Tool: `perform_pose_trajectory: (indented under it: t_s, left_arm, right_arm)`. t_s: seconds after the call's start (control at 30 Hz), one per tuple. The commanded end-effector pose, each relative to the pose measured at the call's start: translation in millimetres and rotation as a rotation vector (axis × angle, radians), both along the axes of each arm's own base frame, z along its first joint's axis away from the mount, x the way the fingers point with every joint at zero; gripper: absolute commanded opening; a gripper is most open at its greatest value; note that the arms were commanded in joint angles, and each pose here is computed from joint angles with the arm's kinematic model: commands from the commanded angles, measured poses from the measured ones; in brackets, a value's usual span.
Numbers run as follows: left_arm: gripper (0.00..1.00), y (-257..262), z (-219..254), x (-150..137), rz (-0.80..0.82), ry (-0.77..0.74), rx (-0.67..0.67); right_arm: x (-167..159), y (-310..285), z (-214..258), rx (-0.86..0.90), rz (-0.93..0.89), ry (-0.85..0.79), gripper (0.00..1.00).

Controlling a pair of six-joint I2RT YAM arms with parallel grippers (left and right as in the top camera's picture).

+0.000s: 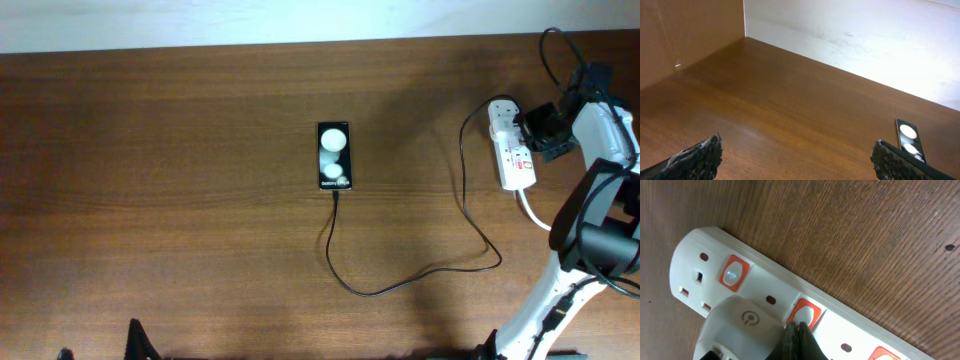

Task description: Plug charger to phone and switch on socket

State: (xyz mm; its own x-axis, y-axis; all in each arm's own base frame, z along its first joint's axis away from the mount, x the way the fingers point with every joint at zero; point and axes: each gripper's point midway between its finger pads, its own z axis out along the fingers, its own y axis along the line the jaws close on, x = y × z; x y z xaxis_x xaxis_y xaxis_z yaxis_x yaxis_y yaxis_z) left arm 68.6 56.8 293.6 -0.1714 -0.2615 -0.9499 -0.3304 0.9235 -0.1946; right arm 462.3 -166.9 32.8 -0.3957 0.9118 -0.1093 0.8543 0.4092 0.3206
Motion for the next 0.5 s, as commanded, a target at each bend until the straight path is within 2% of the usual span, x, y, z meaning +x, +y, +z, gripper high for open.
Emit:
perform_pose_trajectory:
  t_s: [0.0,0.07,0.17,0.27,0.47]
  left_arm:
    - [0.99,1.7,3.5,-2.7,0.009,-0.012,0.011]
    - [0.99,1.7,3.4,-2.7,0.009,-0.012,0.011]
    - [0.99,1.7,3.4,-2.7,0.009,-0.012,0.011]
    - [0.99,1.7,3.4,-2.7,0.009,-0.012,0.011]
    - [0.99,1.7,3.3,-2.8,0.009,-0.011,0.011]
  right_arm:
    - [11.4,31.3,-28.9,0.027,0.057,0.039,0.04]
    - [12.1,53.5,-47.6,0.034,0.101,0.08,0.04]
    - [11.5,56.6,-49.3,0.039,0.107,0.085,0.04]
    - [13.8,74.7,-51.9,0.107,0.197,0.062,0.04]
    - [0.9,87.7,-80.1,0.179,0.231,0.124,0.04]
